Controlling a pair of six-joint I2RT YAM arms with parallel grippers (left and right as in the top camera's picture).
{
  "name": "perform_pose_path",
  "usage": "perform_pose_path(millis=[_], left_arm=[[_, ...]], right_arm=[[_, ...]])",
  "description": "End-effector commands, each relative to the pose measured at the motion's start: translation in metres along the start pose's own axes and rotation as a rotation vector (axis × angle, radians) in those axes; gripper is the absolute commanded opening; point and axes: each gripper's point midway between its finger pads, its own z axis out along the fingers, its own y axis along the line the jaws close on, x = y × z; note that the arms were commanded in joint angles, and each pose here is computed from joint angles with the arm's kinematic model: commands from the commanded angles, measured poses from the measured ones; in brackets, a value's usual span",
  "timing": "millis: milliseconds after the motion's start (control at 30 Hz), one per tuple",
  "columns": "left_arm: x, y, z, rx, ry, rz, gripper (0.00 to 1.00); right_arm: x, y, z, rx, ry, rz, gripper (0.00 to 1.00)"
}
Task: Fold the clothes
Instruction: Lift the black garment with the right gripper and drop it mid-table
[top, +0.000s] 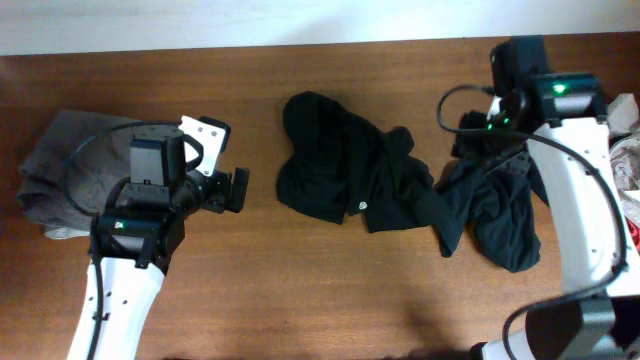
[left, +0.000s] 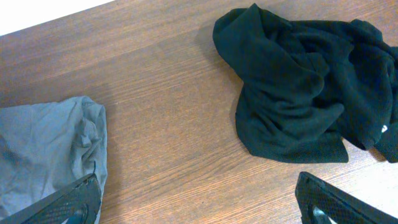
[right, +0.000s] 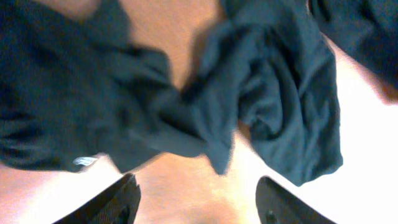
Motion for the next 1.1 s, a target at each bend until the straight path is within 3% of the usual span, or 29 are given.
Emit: perform_pose_path(millis=[0,33,133,200,433,667,867,967,1067], left_arm=[[-0.009,0.002,-0.004,-0.007,-0.022,0.001,1.0],[-0.009,0.002,-0.004,-0.007,-0.022,0.001,1.0],[-0.009,0.002,-0.004,-0.007,-0.022,0.001,1.0],[-0.009,0.002,-0.004,-0.007,-0.022,0.001,1.0],[-0.009,0.002,-0.004,-0.007,-0.022,0.001,1.0],[-0.009,0.002,-0.004,-0.007,-0.022,0.001,1.0],[-0.009,0.002,-0.004,-0.007,-0.022,0.001,1.0],[-0.009,0.002,-0.004,-0.007,-0.022,0.001,1.0],[-0.009,0.001,-0.004,-0.003,-0.024,0.0,1.0]], right_arm=[[0.013,-0.028,0.053,0.102,0.083,0.058,0.44],[0.017,-0.03,0.068,0.091,0.099,0.076,0.32],[0.035,-0.038,0.107,0.054,0.15,0.132,0.11],[0.047,-0.05,0.129,0.058,0.169,0.19,0.04],[0.06,-0.104,0.167,0.094,0.153,0.378,0.04],[0.059,-0.202,0.157,0.339,0.081,0.617,0.04],[0.046,-0.215,0.142,0.219,0.058,0.763,0.04],[0.033,-0.21,0.125,0.174,0.028,0.76,0.04],[0.013,-0.183,0.101,0.014,0.004,0.68,0.04]])
